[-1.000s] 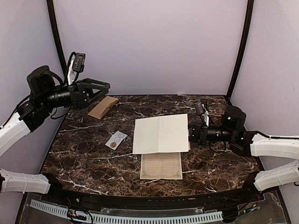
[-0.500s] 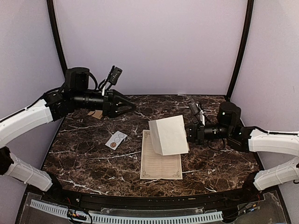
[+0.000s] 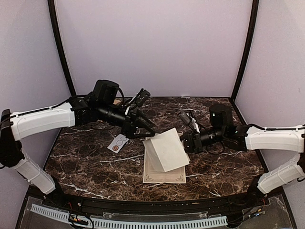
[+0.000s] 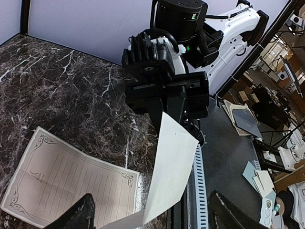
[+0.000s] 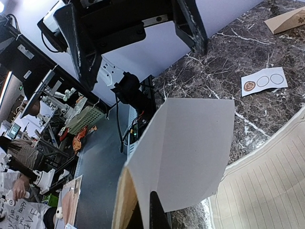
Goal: Place the letter into the envelope and seal it
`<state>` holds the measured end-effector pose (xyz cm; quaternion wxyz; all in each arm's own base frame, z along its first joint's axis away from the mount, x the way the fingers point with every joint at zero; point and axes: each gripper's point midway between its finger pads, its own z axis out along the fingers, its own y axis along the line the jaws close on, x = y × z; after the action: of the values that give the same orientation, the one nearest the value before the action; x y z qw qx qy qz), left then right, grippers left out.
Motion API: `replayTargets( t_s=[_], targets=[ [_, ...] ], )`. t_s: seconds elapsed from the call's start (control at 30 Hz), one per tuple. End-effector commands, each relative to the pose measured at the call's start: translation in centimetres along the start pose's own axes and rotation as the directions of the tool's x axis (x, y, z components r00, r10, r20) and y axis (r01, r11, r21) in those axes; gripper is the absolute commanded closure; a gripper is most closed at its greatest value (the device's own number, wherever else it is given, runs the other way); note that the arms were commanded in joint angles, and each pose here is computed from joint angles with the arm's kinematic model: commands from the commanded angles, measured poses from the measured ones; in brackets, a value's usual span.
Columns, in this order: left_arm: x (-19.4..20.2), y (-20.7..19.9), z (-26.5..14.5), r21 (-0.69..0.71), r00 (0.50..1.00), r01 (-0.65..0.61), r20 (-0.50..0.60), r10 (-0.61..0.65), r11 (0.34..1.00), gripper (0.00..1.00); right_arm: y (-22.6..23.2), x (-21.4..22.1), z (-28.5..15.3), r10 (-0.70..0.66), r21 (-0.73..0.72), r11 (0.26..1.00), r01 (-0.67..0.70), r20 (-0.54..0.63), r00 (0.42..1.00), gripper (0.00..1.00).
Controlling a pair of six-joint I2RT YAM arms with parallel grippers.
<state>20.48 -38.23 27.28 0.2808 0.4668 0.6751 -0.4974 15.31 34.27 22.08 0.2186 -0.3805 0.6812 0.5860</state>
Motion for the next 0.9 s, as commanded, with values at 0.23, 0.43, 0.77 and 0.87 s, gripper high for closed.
replayTargets(
  t_s=[0.23,0.43,0.77,0.87],
  targets=[
    [3.2,-2.3,2.4,0.155,0.993,0.008,-0.121,0.011,0.988,0.50,1.4,-1.1,0.6,-0.062,-0.042,0.997,0.061,-0.014,0.998,1.00],
    [4.4,-2.0,2.5,0.144,0.983,0.012,-0.182,0.014,0.990,0.65,1.4,-1.4,0.4,-0.070,-0.020,0.997,0.069,-0.001,0.998,1.00],
    [4.6,-2.1,2.4,0.149,0.981,0.013,-0.195,0.017,0.989,0.96,0.9,-1.5,0.2,-0.070,0.017,0.997,0.070,0.009,0.998,1.00],
    [4.6,-2.0,2.3,0.141,0.981,0.009,-0.195,0.019,0.990,1.00,0.8,-1.8,0.1,-0.076,0.035,0.997,0.075,0.022,0.997,1.00]
  ],
)
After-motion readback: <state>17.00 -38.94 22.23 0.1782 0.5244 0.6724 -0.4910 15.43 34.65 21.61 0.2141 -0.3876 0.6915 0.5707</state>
